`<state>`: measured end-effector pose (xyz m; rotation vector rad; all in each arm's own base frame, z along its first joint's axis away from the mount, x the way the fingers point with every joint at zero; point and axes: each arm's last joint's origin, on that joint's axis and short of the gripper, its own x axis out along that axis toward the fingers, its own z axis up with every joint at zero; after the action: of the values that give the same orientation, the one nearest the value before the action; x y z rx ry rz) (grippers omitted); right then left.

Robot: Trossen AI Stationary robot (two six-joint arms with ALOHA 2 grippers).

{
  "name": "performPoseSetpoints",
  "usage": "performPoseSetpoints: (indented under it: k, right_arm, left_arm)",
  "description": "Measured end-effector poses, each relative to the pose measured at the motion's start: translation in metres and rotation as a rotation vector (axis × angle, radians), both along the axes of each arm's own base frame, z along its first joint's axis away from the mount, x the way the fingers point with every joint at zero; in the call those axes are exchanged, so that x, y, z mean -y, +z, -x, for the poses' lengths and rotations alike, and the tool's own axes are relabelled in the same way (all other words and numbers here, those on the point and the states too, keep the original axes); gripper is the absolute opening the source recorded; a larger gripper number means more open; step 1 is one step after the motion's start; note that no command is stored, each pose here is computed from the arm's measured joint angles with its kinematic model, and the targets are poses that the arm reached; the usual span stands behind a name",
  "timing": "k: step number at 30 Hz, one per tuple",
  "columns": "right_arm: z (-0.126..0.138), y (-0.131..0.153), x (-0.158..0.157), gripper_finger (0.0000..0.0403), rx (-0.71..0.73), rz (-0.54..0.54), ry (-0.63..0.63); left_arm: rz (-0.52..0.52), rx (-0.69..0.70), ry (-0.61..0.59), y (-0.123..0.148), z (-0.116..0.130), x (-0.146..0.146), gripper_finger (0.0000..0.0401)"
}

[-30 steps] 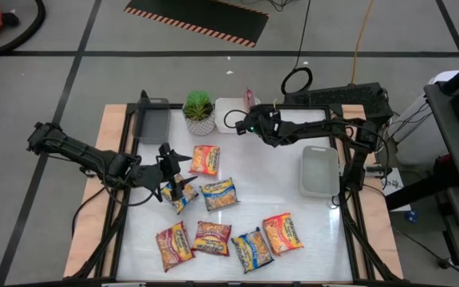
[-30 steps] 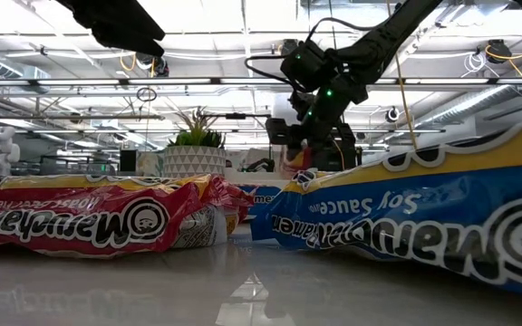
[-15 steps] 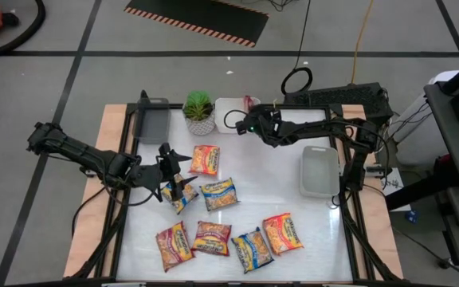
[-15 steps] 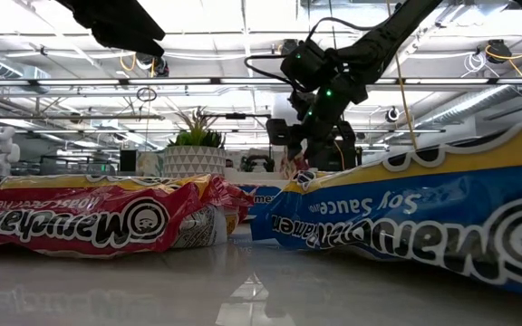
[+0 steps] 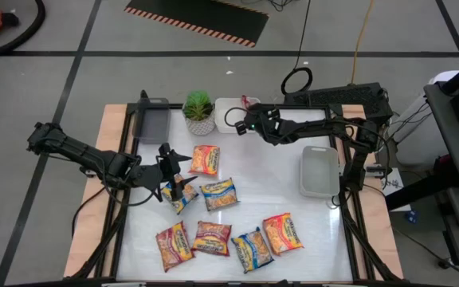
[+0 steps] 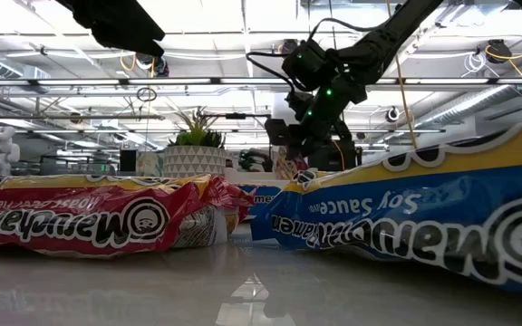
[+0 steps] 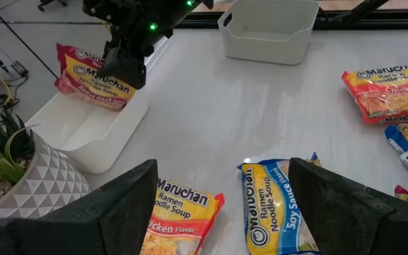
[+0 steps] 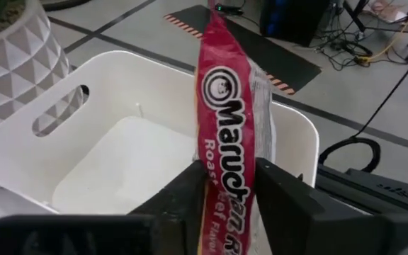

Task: Sort Maruchan noodles
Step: Put the top red noodle pack into the white bin

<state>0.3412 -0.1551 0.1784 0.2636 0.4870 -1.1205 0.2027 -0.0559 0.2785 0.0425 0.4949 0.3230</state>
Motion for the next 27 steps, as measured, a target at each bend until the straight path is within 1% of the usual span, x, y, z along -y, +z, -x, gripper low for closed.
performPoseSetpoints:
  k: [4, 7, 10, 18, 21, 24, 27]
  right_arm:
    - [0.0, 0.0, 0.0, 0.0082, 0.004, -0.003, 0.004]
    - [-0.001, 0.001, 0.0, 0.0079, 0.01, 0.001, 0.005]
    - [0.002, 0.01, 0.001, 0.0078, 0.03, 0.009, 0.01]
    - [0.023, 0.07, 0.0, 0.0077, 0.232, 0.041, -0.001]
    - [0.029, 0.099, 0.002, 0.0077, 0.314, 0.057, 0.015]
    - [0.027, 0.122, 0.004, 0.0077, 0.36, 0.056, 0.025]
    - [0.02, 0.132, 0.004, 0.0077, 0.342, 0.018, 0.043]
  left_arm:
    - [0.0, 0.0, 0.0, 0.0, 0.0, 0.0, 0.0321]
    - [0.0, -0.002, 0.001, 0.0, 0.0, 0.0, 0.0321]
    - [0.0, -0.004, 0.001, 0.0, 0.0, 0.0, 0.0321]
    - [-0.001, -0.003, 0.0, 0.0, 0.0, 0.0, 0.0321]
    - [-0.008, -0.004, -0.004, 0.0, 0.0, 0.0, 0.0321]
    - [-0.027, -0.004, -0.014, 0.001, -0.001, 0.0, 0.0321]
    - [-0.036, 0.017, -0.022, 0.003, -0.002, 0.0, 0.0321]
